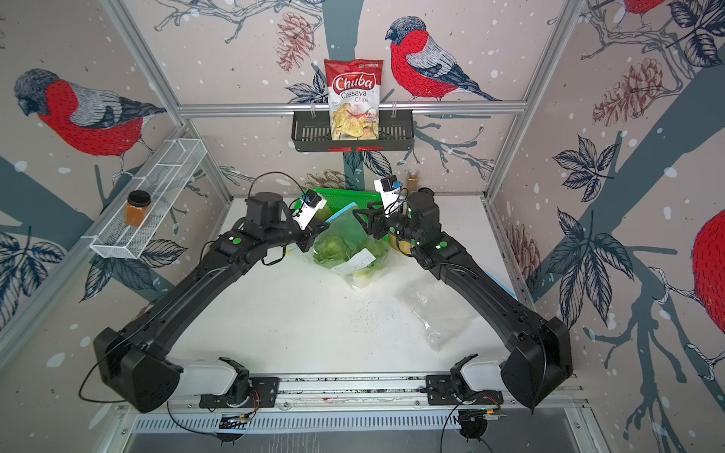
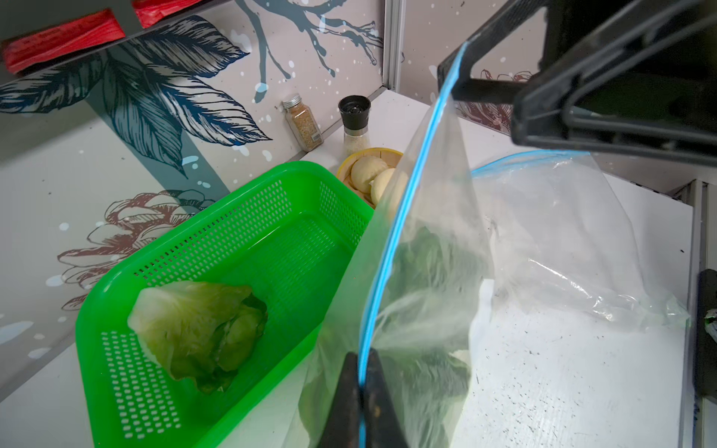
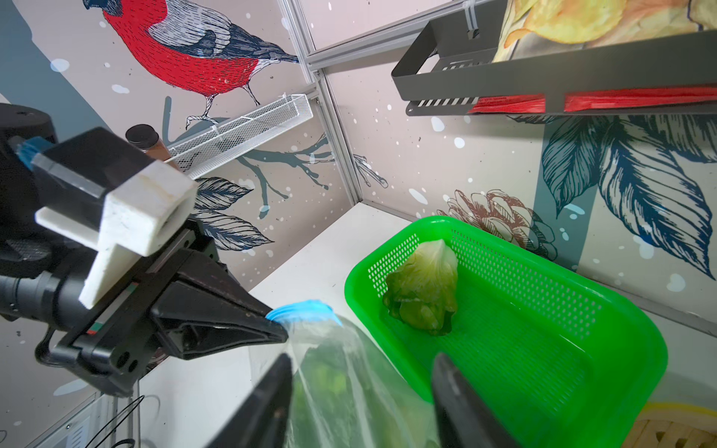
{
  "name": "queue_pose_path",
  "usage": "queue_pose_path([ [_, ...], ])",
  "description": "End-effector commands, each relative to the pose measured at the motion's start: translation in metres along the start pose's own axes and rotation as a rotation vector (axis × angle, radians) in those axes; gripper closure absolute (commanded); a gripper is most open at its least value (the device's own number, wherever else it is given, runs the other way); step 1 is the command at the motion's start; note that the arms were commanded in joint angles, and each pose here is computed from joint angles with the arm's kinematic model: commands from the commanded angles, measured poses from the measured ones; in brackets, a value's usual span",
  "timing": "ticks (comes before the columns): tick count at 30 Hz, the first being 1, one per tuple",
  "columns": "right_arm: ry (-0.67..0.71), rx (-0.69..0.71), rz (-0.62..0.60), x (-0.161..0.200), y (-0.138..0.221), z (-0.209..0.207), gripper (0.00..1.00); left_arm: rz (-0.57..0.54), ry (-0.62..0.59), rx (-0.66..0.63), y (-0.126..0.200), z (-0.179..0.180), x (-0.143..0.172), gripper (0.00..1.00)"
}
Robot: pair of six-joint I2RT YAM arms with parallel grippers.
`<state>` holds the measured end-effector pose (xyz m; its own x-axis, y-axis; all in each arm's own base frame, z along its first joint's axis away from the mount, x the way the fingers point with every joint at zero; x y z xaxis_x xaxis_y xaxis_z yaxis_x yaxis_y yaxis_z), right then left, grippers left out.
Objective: Put the chinese cabbages into a zipper bag and zip it
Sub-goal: Place the zipper food storage bag at the center of the board.
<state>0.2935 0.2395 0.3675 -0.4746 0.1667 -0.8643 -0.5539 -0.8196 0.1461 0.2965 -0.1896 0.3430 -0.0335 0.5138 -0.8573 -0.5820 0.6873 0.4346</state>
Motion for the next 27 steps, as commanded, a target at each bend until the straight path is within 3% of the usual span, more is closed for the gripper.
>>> queue_pose_path([
  [1,-0.017,0.009,-0.03,-0.007,0.006,0.006,0.18,-0.012,0.067,-0.142,0.024,0.008,-0.005,1.0],
  [6,-0.059,0.03,-0.062,-0.007,0.016,0.007,0.0,0.057,0.18,-0.415,0.077,0.02,0.004,1.0],
  [12,-0.095,0.054,-0.053,0.004,0.018,-0.001,0.0,0.23,0.308,-0.826,0.142,0.06,0.023,1.0],
  [18,-0.139,0.112,-0.044,0.016,0.016,-0.017,0.0,0.455,0.336,-1.094,0.16,0.098,0.044,1.0],
  [22,-0.171,0.156,-0.038,0.021,0.017,-0.029,0.0,0.523,0.349,-1.12,0.135,0.112,0.061,1.0],
  [27,-0.201,0.184,-0.035,0.028,0.021,-0.04,0.0,0.46,0.484,-0.846,0.052,0.108,0.102,1.0],
])
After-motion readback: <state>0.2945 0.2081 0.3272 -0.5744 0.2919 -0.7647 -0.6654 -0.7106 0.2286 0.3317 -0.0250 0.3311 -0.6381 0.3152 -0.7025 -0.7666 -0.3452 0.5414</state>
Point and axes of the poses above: each gripper's point midway between its finger pads, its own y axis back along the fingers, its own z axis along the line the jaws close on, x = y × z, the point moved 7 cm from there along y, back along the fingers, and after that the axes turned 15 degrees about -y, right-handed, at the moved point
